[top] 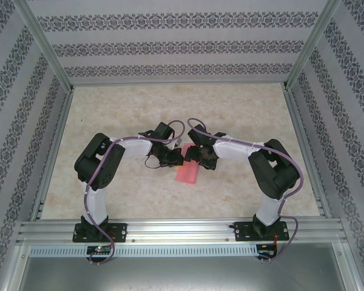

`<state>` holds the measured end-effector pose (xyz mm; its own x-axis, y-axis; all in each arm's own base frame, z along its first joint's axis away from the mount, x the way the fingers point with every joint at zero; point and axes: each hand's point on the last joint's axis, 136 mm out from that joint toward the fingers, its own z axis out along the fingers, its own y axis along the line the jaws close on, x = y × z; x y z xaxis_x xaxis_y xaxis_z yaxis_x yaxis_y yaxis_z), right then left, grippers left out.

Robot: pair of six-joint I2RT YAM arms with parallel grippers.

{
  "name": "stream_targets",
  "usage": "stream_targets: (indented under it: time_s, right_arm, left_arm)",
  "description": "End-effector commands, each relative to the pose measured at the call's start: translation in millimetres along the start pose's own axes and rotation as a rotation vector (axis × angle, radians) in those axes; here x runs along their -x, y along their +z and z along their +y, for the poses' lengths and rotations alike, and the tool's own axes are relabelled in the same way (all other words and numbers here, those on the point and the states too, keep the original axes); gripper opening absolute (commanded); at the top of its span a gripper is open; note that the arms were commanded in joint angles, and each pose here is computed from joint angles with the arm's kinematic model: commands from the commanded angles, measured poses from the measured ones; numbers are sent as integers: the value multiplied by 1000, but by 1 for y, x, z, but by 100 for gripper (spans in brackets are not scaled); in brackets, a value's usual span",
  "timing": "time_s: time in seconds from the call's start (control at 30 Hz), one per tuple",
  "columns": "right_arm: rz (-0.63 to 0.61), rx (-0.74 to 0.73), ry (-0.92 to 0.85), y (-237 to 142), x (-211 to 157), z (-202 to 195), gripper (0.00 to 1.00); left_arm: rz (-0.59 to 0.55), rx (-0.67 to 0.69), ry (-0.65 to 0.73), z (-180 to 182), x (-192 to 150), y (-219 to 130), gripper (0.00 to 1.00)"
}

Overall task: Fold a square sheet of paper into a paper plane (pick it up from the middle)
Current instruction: Hold the square sheet of paper at the center of the table.

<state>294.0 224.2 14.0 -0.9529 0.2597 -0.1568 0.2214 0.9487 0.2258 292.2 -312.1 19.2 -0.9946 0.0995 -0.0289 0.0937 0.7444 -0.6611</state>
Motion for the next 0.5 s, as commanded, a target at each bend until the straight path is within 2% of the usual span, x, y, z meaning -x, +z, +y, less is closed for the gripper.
stream_targets:
  time_s: [0.0,0.3,0.33,0.4,0.43,0.47]
  right_arm:
    - [56,-55,0,22,-18,-17,85]
    - [-147,113,22,-52,16,4,85]
    - [-165,147,27,-59,18,7,81]
    - [-188,225,30,-69,20,17,66]
    - [-197,267,30,-73,20,23,52]
    - [-201,316,33,-75,20,30,45]
  left_arm:
    - [14,59,26,14,-9,11,0]
    - [26,69,30,18,-13,11,0]
    - [26,71,32,18,-13,11,0]
    - [25,72,31,18,-13,12,0]
    - [29,73,29,19,-14,12,0]
    - [29,72,30,19,-13,12,0]
